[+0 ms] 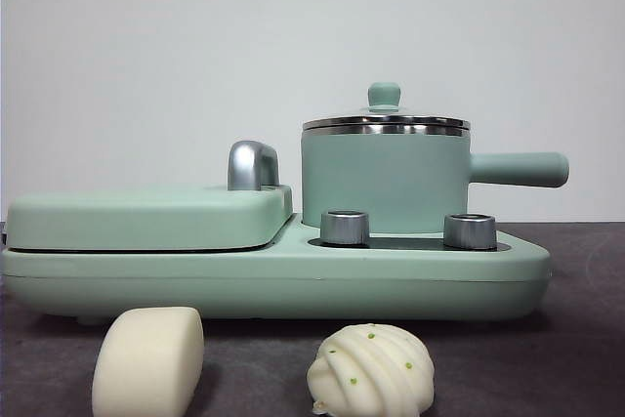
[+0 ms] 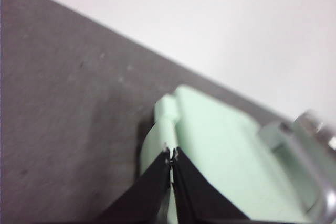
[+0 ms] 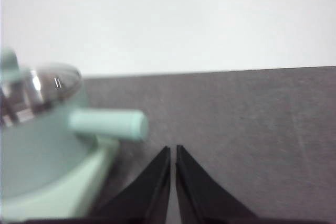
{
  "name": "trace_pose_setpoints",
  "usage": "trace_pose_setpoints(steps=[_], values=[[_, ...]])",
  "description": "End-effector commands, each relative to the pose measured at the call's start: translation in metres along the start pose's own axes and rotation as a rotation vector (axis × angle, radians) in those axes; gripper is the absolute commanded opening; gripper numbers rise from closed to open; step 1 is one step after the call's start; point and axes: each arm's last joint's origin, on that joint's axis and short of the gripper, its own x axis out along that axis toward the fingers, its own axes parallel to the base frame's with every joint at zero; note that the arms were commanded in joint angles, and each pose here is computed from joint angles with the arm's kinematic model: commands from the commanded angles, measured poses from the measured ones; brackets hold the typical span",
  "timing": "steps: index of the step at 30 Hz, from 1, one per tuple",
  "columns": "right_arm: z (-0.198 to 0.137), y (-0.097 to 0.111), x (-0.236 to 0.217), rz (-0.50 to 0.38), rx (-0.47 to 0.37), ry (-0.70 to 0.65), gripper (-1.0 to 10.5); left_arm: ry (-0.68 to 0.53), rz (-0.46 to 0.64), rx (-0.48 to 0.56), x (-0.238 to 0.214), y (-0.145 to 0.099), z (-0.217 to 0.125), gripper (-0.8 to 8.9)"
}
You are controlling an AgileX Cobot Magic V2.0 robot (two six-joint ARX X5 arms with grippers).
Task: Put the buns in a small steamer
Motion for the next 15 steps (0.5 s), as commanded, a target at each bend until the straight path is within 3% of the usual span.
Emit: trace_pose_setpoints(steps=[1, 9, 15], values=[[0.003, 0.001, 0.000, 0.018, 0.216, -0.040, 0.2, -0.038, -0.022, -0.065, 0.001, 0.000, 0.000, 0.07], [0.039, 0.008, -0.007, 0.086, 0.235, -0.192, 0.1, -0.256, -0.157, -0.041, -0.005, -0.015, 0.026, 0.08], [0.084, 0.016, -0.019, 0.101, 0.230, -0.242, 0.1, -0.254, -0.155, -0.036, -0.014, -0.032, 0.052, 0.10]])
